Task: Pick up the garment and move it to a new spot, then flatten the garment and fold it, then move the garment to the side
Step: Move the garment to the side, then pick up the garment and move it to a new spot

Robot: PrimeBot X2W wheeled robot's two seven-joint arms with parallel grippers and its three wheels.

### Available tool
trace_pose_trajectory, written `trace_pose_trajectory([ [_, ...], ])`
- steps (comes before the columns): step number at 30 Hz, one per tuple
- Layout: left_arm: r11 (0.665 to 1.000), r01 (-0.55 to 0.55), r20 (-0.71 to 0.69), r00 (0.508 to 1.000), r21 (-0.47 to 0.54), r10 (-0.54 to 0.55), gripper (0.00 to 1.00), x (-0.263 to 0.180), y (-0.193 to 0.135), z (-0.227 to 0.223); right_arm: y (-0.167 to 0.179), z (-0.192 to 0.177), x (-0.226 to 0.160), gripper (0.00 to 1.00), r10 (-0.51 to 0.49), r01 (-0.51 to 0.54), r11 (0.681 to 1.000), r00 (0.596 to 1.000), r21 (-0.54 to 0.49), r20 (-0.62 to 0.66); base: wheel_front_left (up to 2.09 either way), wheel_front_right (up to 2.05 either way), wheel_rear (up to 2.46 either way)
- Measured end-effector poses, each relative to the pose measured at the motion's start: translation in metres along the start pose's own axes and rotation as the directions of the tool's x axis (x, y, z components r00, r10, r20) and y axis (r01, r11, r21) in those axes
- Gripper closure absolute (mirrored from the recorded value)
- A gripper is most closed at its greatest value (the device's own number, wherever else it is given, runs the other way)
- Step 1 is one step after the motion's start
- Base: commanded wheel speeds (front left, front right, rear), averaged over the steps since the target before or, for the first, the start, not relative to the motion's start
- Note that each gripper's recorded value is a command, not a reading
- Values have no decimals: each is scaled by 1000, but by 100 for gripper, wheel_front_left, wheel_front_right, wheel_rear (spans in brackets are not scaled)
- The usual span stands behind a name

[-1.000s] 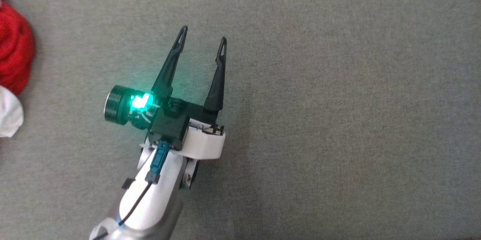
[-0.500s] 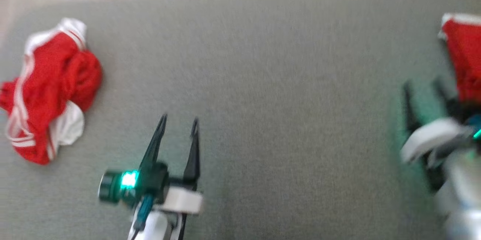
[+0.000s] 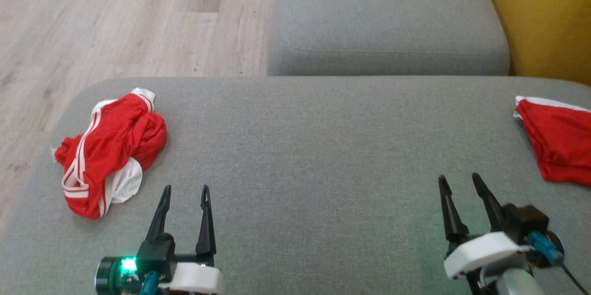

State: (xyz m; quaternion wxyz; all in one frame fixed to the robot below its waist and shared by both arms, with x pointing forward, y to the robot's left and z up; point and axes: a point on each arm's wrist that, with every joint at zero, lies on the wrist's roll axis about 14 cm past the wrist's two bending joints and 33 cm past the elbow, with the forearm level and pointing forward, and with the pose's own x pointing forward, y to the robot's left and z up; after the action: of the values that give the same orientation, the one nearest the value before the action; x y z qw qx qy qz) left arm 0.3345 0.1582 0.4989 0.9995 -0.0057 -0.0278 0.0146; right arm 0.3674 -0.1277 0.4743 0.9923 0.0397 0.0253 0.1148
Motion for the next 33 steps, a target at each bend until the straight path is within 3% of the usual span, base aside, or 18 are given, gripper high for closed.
trace_pose_trajectory([
  [14,999,18,-19,1000,27,-18,0,-2,3,-7,-17,-6,-13,0,-73,73,997,997,10,-7,0,0,0],
  [33,999,-17,-5,1000,39,17,0,6,19,-1,1,-11,-3,0,-16,16,1000,1000,9,-23,0,0,0],
])
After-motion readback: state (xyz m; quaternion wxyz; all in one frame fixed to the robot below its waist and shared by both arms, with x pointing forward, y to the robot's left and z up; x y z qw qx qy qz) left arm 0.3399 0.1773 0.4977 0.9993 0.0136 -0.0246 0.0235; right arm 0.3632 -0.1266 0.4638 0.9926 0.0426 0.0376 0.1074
